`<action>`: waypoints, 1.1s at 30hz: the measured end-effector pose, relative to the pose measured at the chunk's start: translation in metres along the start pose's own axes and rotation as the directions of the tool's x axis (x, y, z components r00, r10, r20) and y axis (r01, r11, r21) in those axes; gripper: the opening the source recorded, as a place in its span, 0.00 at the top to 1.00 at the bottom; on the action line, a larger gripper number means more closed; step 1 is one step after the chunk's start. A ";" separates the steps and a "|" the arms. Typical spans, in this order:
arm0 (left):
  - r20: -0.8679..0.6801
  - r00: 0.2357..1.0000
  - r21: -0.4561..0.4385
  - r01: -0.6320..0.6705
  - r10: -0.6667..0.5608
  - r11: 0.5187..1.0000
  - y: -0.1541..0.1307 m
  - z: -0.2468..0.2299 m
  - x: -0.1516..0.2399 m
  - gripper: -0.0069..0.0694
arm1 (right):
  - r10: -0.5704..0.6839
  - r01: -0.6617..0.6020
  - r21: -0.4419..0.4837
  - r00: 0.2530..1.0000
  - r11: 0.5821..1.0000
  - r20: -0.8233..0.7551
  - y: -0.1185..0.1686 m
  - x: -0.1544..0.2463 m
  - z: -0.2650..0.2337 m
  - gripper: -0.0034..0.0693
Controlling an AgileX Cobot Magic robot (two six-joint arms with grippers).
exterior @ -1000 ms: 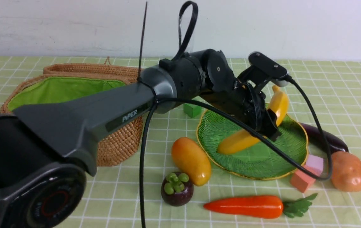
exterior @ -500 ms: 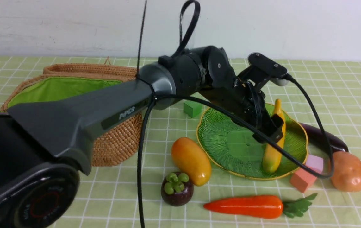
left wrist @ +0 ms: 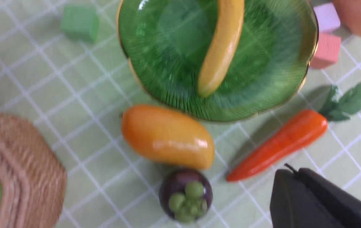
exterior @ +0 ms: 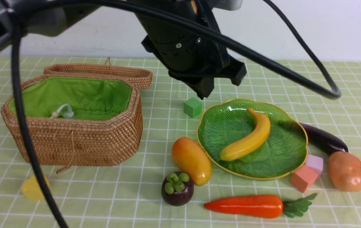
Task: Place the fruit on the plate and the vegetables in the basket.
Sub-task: Grab a mangosteen with your left arm and put it on the plate on the right
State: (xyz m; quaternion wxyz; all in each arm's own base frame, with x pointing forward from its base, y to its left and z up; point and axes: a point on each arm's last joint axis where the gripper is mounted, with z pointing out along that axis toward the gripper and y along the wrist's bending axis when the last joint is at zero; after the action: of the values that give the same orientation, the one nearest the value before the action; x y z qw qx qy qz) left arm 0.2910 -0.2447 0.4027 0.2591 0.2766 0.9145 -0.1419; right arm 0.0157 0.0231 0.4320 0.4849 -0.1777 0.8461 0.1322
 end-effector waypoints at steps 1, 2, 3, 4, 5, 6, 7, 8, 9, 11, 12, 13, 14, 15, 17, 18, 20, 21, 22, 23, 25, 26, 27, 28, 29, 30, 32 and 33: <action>-0.015 1.000 -0.008 0.015 -0.015 1.000 0.000 -0.002 0.006 0.93 | 0.000 0.000 0.000 1.000 1.000 0.000 0.000 0.000 0.000 0.83; -0.034 0.999 -0.023 0.023 -0.024 0.999 0.000 -0.002 0.013 0.93 | -0.003 0.003 0.000 1.000 1.000 0.000 0.000 0.000 0.000 0.83; -0.061 0.998 -0.038 0.027 -0.030 0.999 -0.002 0.000 0.022 0.93 | -0.008 0.008 0.000 1.000 1.000 0.000 0.000 0.000 0.000 0.83; -0.088 0.996 -0.049 0.020 -0.025 0.999 -0.004 0.003 0.030 0.93 | -0.012 0.012 0.000 1.000 1.000 0.000 0.000 0.000 0.000 0.83; -0.121 0.992 -0.055 0.017 -0.023 0.998 -0.008 0.008 0.040 0.93 | -0.015 0.015 0.000 1.000 1.000 0.000 0.000 0.000 0.000 0.83; -0.182 0.983 -0.068 -0.005 -0.008 0.998 -0.013 0.018 0.057 0.93 | -0.020 0.020 0.000 1.000 1.000 0.000 0.000 0.000 0.000 0.83; -0.204 0.979 -0.063 -0.019 0.006 0.998 -0.018 0.022 0.065 0.93 | -0.023 0.023 0.000 1.000 1.000 0.000 0.000 0.000 0.000 0.83; -0.235 0.972 -0.057 -0.039 0.024 0.998 -0.024 0.031 0.076 0.93 | -0.025 0.025 0.000 1.000 1.000 0.000 0.000 0.000 0.000 0.83; -0.259 0.965 -0.050 -0.051 0.037 0.997 -0.027 0.039 0.084 0.93 | -0.026 0.026 0.000 1.000 1.000 0.000 0.000 0.000 0.000 0.83; -0.271 0.960 -0.035 -0.079 0.067 0.996 -0.031 0.053 0.093 0.92 | -0.026 0.026 0.000 1.000 1.000 0.000 0.000 0.000 0.000 0.82; -0.280 0.957 -0.034 -0.095 0.082 0.995 -0.030 0.060 0.095 0.91 | -0.026 0.026 0.000 1.000 1.000 0.000 0.000 0.000 0.000 0.82; -0.285 0.953 -0.033 -0.112 0.098 0.993 -0.028 0.066 0.095 0.89 | -0.026 0.026 0.000 1.000 1.000 0.000 0.000 0.000 0.000 0.82; -0.290 0.950 -0.032 -0.134 0.119 0.990 -0.024 0.073 0.094 0.85 | -0.026 0.026 0.000 1.000 1.000 0.000 0.000 0.000 0.000 0.82; -0.294 0.945 -0.027 -0.162 0.147 0.986 -0.021 0.078 0.094 0.81 | -0.028 0.028 -0.001 1.000 1.000 0.000 0.000 0.000 0.000 0.82; -0.304 0.933 -0.021 -0.209 0.193 0.978 -0.014 0.088 0.092 0.72 | -0.037 0.037 -0.013 0.999 0.999 0.002 0.001 0.000 0.000 0.82; -0.304 0.927 -0.016 -0.236 0.220 0.972 -0.009 0.093 0.091 0.66 | -0.046 0.046 -0.029 0.999 0.999 0.005 0.003 0.000 0.000 0.82; -0.297 0.920 -0.011 -0.272 0.257 0.962 -0.002 0.098 0.089 0.56 | -0.062 0.062 -0.058 0.998 0.996 0.016 0.006 0.000 -0.001 0.82; -0.291 0.908 -0.003 -0.316 0.302 0.949 0.005 0.102 0.087 0.45 | -0.084 0.087 -0.099 0.996 0.991 0.034 0.010 0.000 -0.003 0.82; -0.288 0.906 -0.002 -0.326 0.311 0.945 0.006 0.103 0.087 0.43 | -0.092 0.096 -0.103 0.995 0.990 0.038 0.011 0.000 -0.004 0.82; -0.273 0.891 0.005 -0.375 0.362 0.927 0.014 0.109 0.084 0.30 | -0.124 0.134 -0.155 0.990 0.979 0.069 0.017 0.001 -0.008 0.82; -0.262 0.877 0.021 -0.411 0.402 0.911 0.018 0.113 0.083 0.22 | -0.144 0.161 -0.192 0.985 0.968 0.097 0.021 0.002 -0.012 0.82; -0.261 0.874 0.023 -0.418 0.409 0.908 0.018 0.113 0.083 0.21 | -0.148 0.165 -0.191 0.984 0.968 0.099 0.021 0.002 -0.012 0.82; -0.259 0.853 0.044 -0.459 0.454 0.887 0.019 0.118 0.083 0.15 | -0.160 0.182 -0.209 0.980 0.961 0.118 0.024 0.005 -0.015 0.82; -0.261 0.841 0.058 -0.476 0.474 0.877 0.018 0.121 0.084 0.13 | -0.163 0.187 -0.216 0.979 0.958 0.125 0.025 0.006 -0.016 0.82; -0.264 0.824 0.076 -0.501 0.502 0.862 0.018 0.126 0.085 0.12 | -0.167 0.192 -0.217 0.977 0.957 0.130 0.026 0.010 -0.017 0.82; -0.264 0.812 0.090 -0.517 0.521 0.851 0.018 0.130 0.086 0.11 | -0.168 0.194 -0.218 0.977 0.957 0.131 0.026 0.014 -0.018 0.82; -0.266 0.796 0.106 -0.537 0.544 0.837 0.018 0.140 0.087 0.11 | -0.169 0.193 -0.219 0.978 0.956 0.125 0.026 0.021 -0.016 0.82; -0.263 0.792 0.107 -0.544 0.551 0.832 0.018 0.144 0.087 0.11 | -0.168 0.191 -0.219 0.979 0.957 0.118 0.026 0.025 -0.014 0.82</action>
State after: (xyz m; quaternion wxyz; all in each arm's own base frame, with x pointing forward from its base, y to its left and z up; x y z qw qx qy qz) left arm 0.2966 -0.2503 0.2331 0.1522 0.5500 0.8206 -0.0315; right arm -0.0179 0.0365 0.4190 0.5120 -0.3017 0.7808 0.1927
